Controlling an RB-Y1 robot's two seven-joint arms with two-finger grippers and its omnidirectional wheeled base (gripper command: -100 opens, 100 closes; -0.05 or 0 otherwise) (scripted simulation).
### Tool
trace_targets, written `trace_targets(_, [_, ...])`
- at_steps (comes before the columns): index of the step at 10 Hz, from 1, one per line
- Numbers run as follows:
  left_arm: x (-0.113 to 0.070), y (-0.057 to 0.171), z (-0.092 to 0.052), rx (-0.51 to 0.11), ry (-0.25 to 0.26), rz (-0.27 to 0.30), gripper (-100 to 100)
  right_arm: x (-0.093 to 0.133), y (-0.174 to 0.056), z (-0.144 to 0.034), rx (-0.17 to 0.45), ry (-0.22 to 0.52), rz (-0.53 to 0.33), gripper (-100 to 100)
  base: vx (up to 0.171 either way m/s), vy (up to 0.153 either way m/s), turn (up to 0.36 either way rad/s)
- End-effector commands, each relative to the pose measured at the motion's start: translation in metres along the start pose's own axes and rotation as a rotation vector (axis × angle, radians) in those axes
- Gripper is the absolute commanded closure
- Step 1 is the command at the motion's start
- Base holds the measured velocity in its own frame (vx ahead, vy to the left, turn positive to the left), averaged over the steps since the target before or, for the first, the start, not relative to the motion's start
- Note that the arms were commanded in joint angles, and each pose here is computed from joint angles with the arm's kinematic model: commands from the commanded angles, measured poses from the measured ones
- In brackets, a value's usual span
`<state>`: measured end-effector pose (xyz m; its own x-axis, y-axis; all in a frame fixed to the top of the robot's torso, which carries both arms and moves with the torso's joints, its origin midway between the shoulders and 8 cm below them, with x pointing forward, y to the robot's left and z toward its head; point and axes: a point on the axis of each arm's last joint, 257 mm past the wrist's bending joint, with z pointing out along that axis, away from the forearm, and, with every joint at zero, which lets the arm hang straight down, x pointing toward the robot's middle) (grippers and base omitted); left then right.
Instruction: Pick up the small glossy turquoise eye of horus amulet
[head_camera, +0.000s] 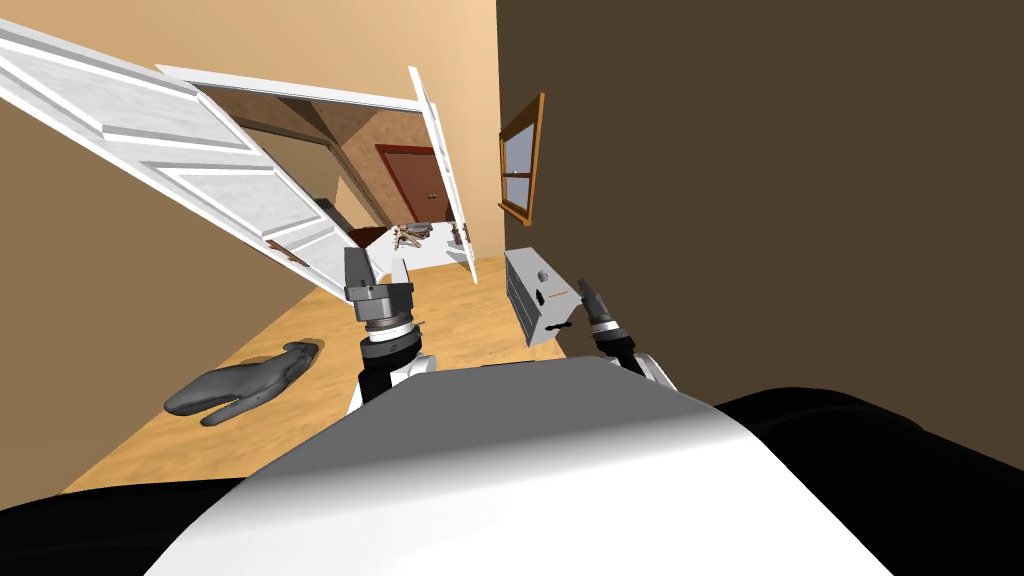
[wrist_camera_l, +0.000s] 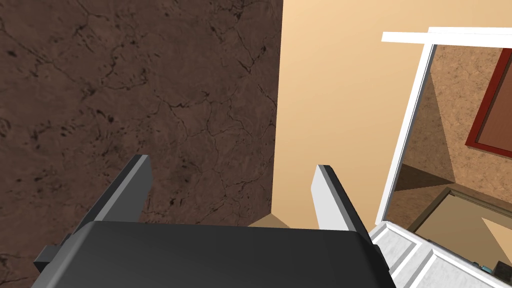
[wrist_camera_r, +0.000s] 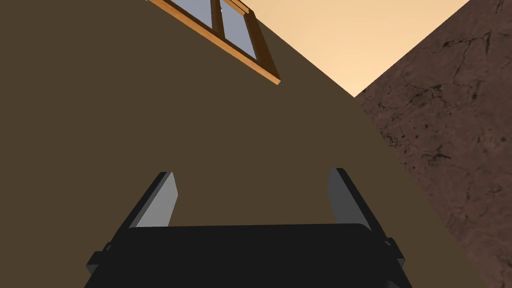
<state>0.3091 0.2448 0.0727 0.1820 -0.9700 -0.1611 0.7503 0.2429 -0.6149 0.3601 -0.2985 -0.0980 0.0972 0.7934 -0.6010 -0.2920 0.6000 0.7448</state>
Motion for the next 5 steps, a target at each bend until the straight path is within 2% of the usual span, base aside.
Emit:
trace_targets(1, [0.0,0.0,0.0,0.0,0.0,0.0,0,0.006,-0.017,-0.008,0.041,0.054,-0.058,-100,0.033,0.065,-0.085])
trace_targets(2, [0.0,0.0,0.0,0.0,0.0,0.0,0,0.006,-0.017,-0.008,0.038,0.063,-0.065,-100,0.028,0.051,-0.039])
trace_targets(4, [0.0,0.0,0.0,0.0,0.0,0.0,0,0.014,-0.038,-0.023,0.09,0.141,-0.145,-100,0.039,0.055,-0.07])
trace_targets(5, [0.0,0.0,0.0,0.0,0.0,0.0,0,0.014,-0.038,-0.023,0.088,0.147,-0.15,-100,0.045,0.046,-0.032])
